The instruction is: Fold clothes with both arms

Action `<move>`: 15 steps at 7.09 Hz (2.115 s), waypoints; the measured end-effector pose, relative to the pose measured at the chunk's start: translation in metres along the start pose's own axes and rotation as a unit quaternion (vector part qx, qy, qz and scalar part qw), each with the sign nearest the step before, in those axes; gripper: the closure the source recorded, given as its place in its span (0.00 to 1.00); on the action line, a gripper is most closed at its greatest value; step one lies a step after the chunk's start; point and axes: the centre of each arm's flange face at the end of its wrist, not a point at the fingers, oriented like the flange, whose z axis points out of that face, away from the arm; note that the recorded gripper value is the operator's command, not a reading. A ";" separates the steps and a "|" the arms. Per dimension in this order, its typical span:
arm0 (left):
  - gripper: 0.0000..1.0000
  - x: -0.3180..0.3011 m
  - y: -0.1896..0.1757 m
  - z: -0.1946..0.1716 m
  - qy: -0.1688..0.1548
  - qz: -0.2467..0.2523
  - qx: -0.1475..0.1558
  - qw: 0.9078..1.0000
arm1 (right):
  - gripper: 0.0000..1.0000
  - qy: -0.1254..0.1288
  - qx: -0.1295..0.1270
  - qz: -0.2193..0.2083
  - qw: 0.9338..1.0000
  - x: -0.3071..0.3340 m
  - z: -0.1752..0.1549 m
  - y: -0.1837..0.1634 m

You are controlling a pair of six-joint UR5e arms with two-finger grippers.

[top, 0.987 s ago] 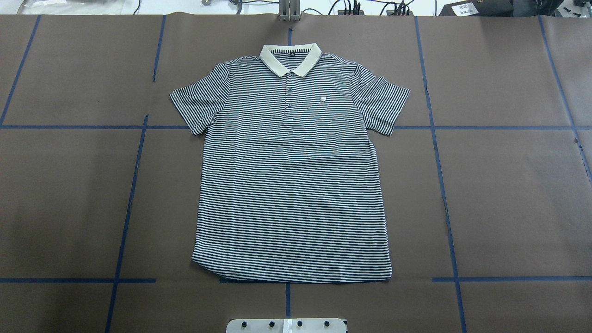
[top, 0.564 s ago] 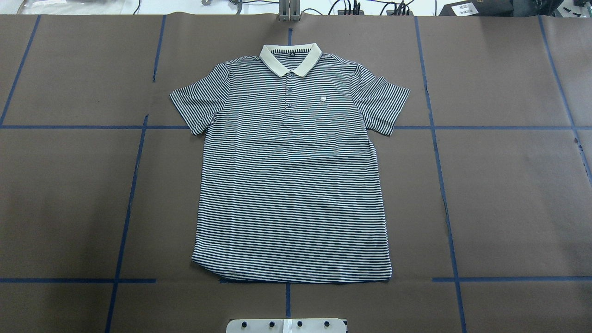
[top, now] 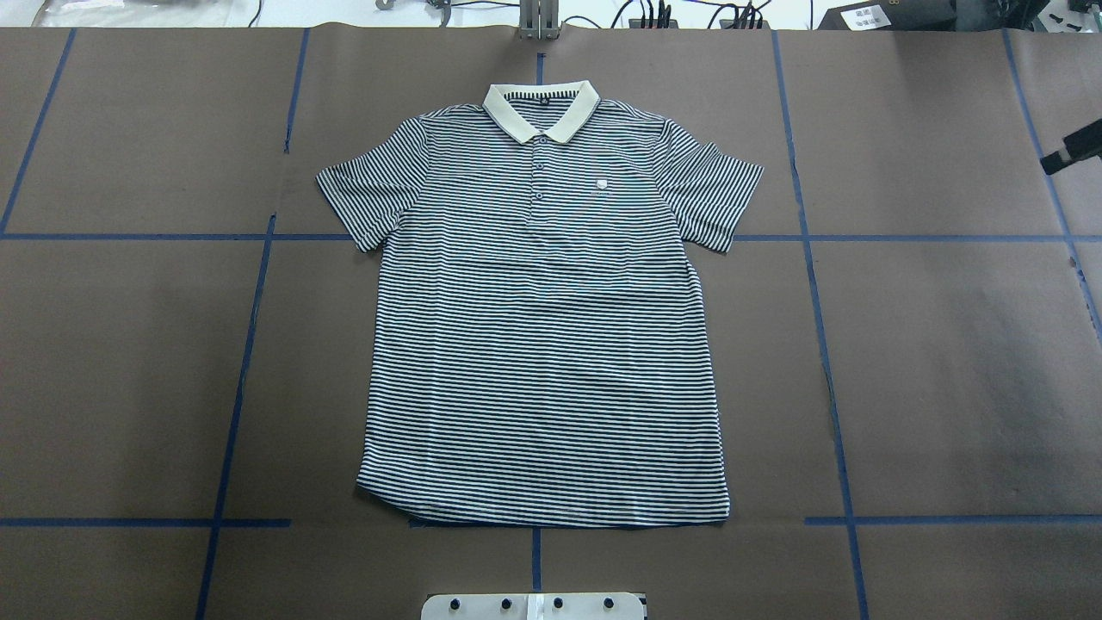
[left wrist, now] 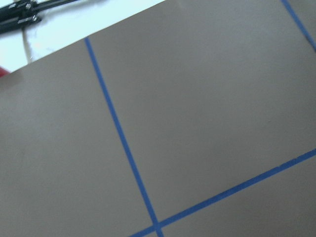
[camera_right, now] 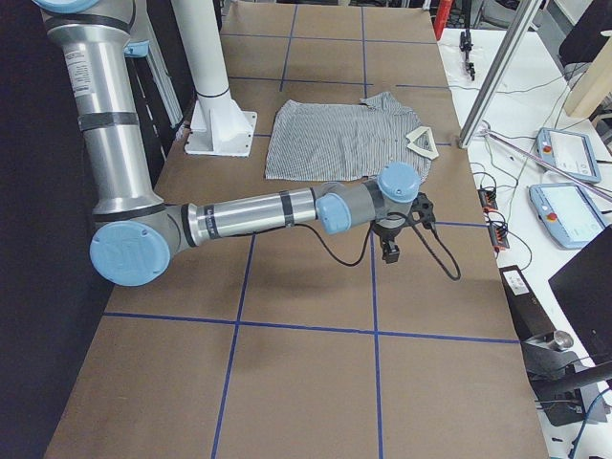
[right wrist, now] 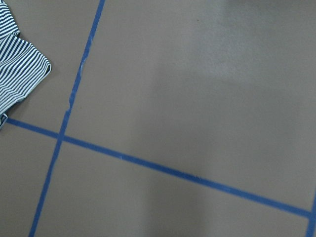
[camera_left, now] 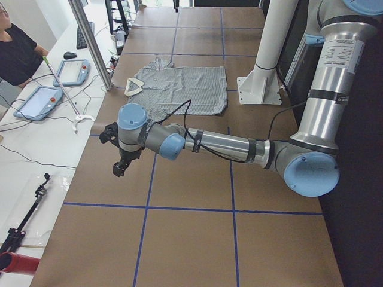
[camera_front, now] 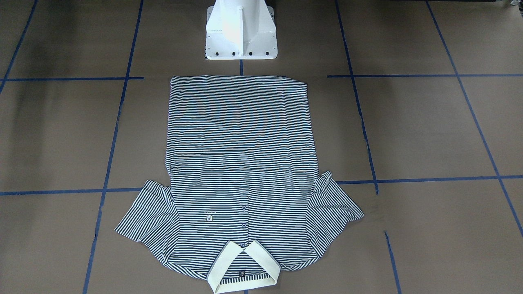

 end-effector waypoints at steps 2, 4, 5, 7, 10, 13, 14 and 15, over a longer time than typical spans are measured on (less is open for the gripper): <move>0.00 0.041 -0.052 0.024 0.022 -0.024 0.035 0.999 | 0.00 -0.005 0.002 0.013 1.000 -0.050 0.046 -0.085; 0.00 0.098 -0.095 0.059 0.042 -0.101 0.030 0.993 | 0.00 0.032 0.037 0.041 0.998 -0.140 0.117 -0.132; 0.00 0.113 -0.107 0.064 0.045 -0.125 0.035 0.991 | 0.00 0.042 0.067 0.067 0.995 -0.185 0.159 -0.138; 0.00 0.136 -0.119 0.070 0.054 -0.159 0.056 0.984 | 0.00 0.044 0.094 0.100 0.990 -0.242 0.206 -0.153; 0.00 0.155 -0.129 0.074 0.063 -0.186 0.068 0.978 | 0.00 0.072 0.099 0.104 0.987 -0.239 0.231 -0.154; 0.00 0.160 -0.136 0.068 0.067 -0.185 0.075 0.978 | 0.00 0.064 0.073 0.095 0.991 -0.230 0.233 -0.148; 0.00 0.162 -0.138 0.066 0.069 -0.184 0.076 0.978 | 0.01 0.067 0.055 0.096 0.992 -0.226 0.234 -0.146; 0.00 0.163 -0.139 0.064 0.070 -0.183 0.077 0.978 | 0.01 0.074 0.039 0.096 0.992 -0.224 0.235 -0.145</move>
